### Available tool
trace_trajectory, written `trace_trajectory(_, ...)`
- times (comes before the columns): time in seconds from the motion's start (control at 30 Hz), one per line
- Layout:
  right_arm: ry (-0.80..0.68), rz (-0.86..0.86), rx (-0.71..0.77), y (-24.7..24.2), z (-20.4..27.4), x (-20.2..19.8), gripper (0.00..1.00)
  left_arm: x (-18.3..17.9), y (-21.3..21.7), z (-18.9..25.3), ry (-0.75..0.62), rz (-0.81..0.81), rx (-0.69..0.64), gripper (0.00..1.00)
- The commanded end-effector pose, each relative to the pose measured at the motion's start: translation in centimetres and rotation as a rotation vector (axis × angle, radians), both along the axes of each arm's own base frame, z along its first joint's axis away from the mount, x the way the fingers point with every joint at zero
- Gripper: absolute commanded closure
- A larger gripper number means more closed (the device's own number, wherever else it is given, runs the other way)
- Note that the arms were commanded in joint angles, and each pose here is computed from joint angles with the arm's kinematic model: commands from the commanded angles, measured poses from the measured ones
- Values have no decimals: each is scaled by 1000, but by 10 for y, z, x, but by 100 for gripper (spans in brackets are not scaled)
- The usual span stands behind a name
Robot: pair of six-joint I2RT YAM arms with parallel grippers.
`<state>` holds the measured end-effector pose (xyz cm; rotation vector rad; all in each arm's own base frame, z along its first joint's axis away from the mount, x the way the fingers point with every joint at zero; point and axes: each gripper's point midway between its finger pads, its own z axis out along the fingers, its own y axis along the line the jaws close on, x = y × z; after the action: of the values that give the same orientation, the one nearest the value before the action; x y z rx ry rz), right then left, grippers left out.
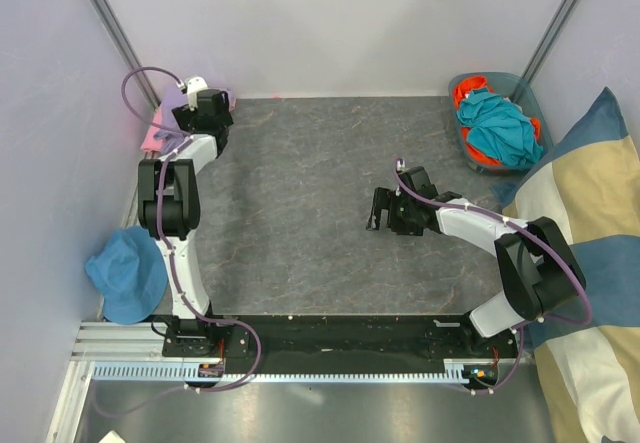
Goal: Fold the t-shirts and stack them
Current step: Put the neatly folded tshirt into the corner of the board with the left arm
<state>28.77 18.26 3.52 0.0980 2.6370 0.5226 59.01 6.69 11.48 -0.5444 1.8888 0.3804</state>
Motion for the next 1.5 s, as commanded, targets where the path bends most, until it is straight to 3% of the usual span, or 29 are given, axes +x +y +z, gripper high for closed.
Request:
trace_trajectory(0.0, -44, 20, 15, 8, 12, 11, 2, 9, 24, 12, -59, 75, 20, 0)
trace_trajectory(0.07, -41, 21, 12, 6, 12, 10, 2, 5, 49, 8, -51, 123, 25, 0)
trace_trajectory(0.27, -41, 12, 9, 4, 13, 8, 2, -4, 70, -12, 14, 171, 21, 0)
trace_trajectory(0.7, -59, 10, 15, 3, 24, 6, 2, -14, 65, -11, 21, 183, -75, 0)
trace_trajectory(0.9, -78, 12, 26, 4, 31, 7, 2, -38, 42, 5, -68, 206, -155, 0)
trace_trajectory(1.03, -105, 18, 41, 4, 41, 5, 2, -52, 21, 38, -154, 195, -208, 0)
trace_trajectory(1.27, -186, 11, 38, -4, 63, 3, 2, -108, -29, 121, -326, 135, -296, 0)
trace_trajectory(1.47, -280, -10, 19, -15, 88, 4, 2, -156, -95, 150, -267, -57, -219, 0)
